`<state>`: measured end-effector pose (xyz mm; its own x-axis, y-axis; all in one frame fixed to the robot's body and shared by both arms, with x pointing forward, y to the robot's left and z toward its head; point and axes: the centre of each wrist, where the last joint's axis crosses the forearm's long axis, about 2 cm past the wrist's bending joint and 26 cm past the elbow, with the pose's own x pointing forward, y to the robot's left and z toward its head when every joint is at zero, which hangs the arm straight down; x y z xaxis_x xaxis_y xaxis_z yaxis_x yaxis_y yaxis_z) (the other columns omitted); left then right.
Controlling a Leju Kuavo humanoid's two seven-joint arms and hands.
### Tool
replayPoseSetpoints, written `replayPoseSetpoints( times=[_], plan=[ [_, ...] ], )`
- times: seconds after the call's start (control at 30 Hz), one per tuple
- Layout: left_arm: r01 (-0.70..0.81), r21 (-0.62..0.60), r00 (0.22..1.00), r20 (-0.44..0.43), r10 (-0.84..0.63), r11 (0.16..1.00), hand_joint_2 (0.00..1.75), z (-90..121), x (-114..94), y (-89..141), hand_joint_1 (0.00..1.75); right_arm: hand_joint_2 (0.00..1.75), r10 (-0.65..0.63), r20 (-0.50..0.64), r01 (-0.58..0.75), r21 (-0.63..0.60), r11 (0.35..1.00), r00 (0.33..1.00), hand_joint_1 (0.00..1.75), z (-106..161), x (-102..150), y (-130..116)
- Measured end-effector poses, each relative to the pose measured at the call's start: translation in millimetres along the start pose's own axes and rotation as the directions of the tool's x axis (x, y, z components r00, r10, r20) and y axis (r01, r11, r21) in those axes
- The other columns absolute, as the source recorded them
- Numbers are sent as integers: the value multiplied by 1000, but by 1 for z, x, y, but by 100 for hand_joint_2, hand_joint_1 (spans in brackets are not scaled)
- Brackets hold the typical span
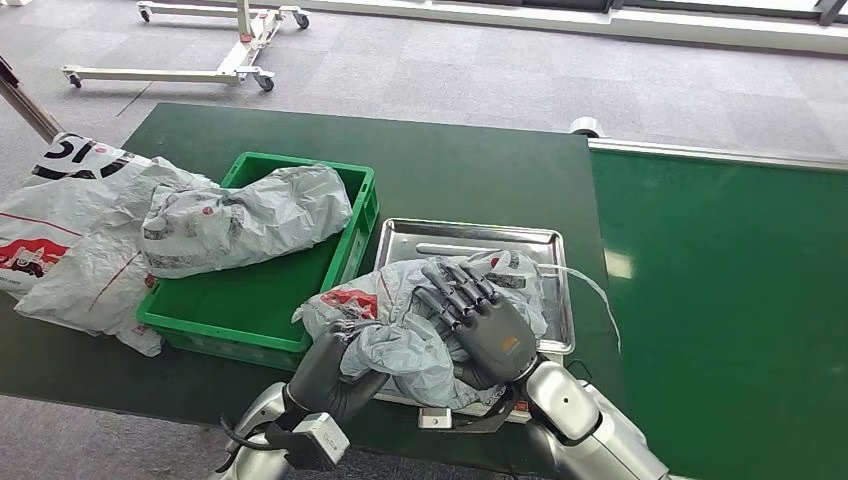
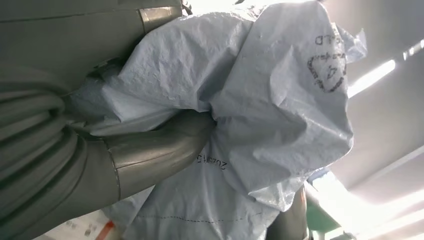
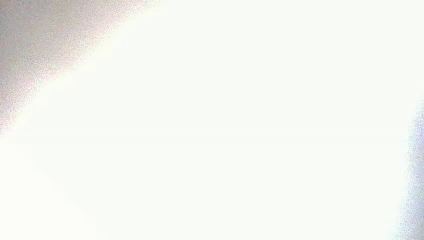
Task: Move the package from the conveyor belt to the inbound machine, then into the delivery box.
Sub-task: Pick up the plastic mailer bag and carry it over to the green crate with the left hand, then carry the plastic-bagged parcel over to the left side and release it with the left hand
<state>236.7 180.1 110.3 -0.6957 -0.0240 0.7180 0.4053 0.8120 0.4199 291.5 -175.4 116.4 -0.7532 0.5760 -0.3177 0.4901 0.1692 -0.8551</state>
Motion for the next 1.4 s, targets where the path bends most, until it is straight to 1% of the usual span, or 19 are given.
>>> replayPoseSetpoints(
  times=[0.03, 0.13, 0.2, 0.27, 0.33, 0.4, 0.53, 0.7, 0.87, 0.93, 1.0, 1.07, 1.13, 1.2, 1.23, 1.27, 1.3, 1.37, 1.4],
  plan=[
    [16, 57, 1000, -3, -16, 998, 175, 1, 1, 1, 175, 175, 9, -4, -9, -3, 1000, 1000, 0, 0, 0, 0],
    [141, 322, 990, -52, -132, 936, 175, 6, 4, 10, 175, 175, 66, -45, -67, -31, 997, 997, 0, 0, 0, -7],
    [278, 530, 960, -135, -244, 801, 175, 10, 6, 25, 175, 175, 105, -99, -112, -72, 991, 990, 0, 0, -3, -19],
    [381, 669, 922, -217, -322, 639, 175, 11, 8, 45, 175, 175, 134, -149, -153, -121, 981, 980, 0, 0, -12, -34],
    [434, 729, 891, -262, -370, 529, 175, 11, 12, 63, 175, 175, 160, -178, -191, -169, 967, 971, 0, 0, -22, -49],
    [461, 761, 870, -289, -399, 455, 175, 11, 15, 77, 175, 175, 182, -201, -223, -206, 953, 962, 0, 0, -29, -62],
    [492, 790, 842, -325, -431, 366, 175, 9, 19, 93, 175, 175, 209, -223, -263, -250, 932, 952, 0, 3, -36, -79],
    [509, 803, 818, -339, -465, 311, 175, -4, 18, 107, 175, 175, 233, -251, -302, -285, 910, 939, 0, 9, -40, -94],
    [525, 799, 808, -359, -466, 295, 175, -11, 10, 113, 175, 175, 238, -326, -338, -299, 892, 915, 0, 13, -44, -105],
    [559, 778, 782, -378, -496, 288, 175, -13, 7, 117, 175, 175, 234, -349, -345, -300, 889, 907, 0, 14, -44, -107],
    [623, 731, 725, -406, -556, 279, 175, -16, 5, 122, 170, 175, 228, -369, -348, -301, 888, 901, 0, 15, -44, -108],
    [705, 658, 642, -434, -632, 264, 175, -21, 1, 127, 167, 175, 222, -385, -349, -302, 887, 896, 0, 15, -44, -109],
    [798, 543, 543, -463, -701, 260, 175, -26, -8, 128, 153, 175, 217, -397, -351, -304, 886, 892, 0, 15, -43, -110],
    [885, 356, 449, -492, -746, 298, 175, -35, -24, 122, 138, 175, 212, -410, -353, -306, 884, 887, 0, 16, -43, -111],
    [909, 244, 416, -502, -758, 337, 175, -40, -34, 115, 138, 175, 209, -418, -354, -306, 884, 884, 0, 16, -43, -111],
    [914, 126, 393, -510, -765, 386, 175, -46, -44, 106, 103, 175, 207, -423, -355, -307, 883, 882, 0, 16, -43, -112],
    [901, 27, 383, -515, -767, 432, 131, -50, -52, 97, 69, 175, 206, -427, -356, -308, 883, 880, 0, 16, -43, -112],
    [859, -93, 389, -519, -761, 503, 44, -56, -64, 81, 0, 175, 204, -431, -356, -309, 882, 879, 0, 16, -43, -112],
    [839, -123, 399, -521, -754, 529, 0, -57, -68, 75, 0, 175, 204, -432, -356, -309, 882, 878, 0, 16, -43, -112]
  ],
)
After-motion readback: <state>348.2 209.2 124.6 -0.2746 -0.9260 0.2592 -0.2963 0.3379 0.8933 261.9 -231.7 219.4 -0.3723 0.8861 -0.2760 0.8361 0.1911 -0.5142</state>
